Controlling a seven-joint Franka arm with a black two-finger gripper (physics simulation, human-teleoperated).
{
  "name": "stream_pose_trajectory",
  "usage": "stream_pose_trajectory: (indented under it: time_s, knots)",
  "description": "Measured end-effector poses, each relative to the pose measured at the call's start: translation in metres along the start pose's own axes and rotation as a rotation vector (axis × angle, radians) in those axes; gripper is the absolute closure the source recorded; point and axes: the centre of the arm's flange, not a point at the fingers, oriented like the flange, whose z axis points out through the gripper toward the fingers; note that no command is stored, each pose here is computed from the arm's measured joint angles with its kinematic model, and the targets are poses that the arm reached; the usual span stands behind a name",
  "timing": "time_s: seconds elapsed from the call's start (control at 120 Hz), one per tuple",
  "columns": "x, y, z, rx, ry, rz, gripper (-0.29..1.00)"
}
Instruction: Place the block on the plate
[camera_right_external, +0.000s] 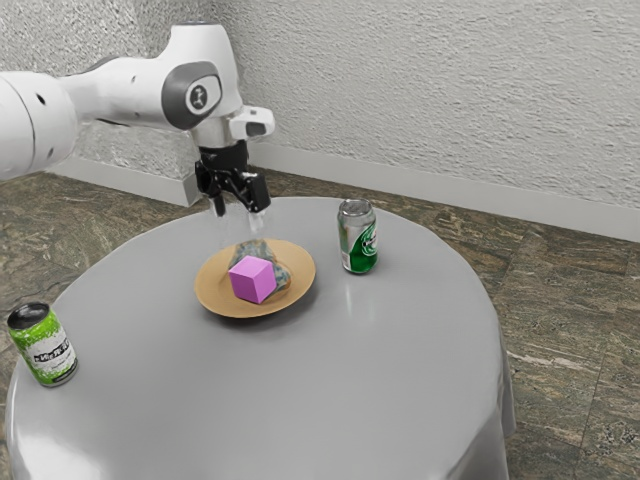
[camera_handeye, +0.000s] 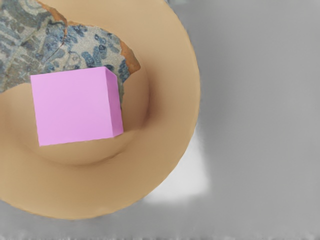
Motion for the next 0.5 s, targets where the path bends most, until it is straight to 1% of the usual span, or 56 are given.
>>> stream_pose_trajectory:
  time_s: [0.117, 0.258, 0.5]
  knots:
    - [-0.016, 0.008, -0.053, 0.024, 0.046, 0.031, 0.0]
    - [-0.035, 0.025, -0.092, 0.032, 0.079, 0.071, 0.0]
    - [-0.043, 0.03, -0.1, 0.032, 0.073, 0.095, 0.0]
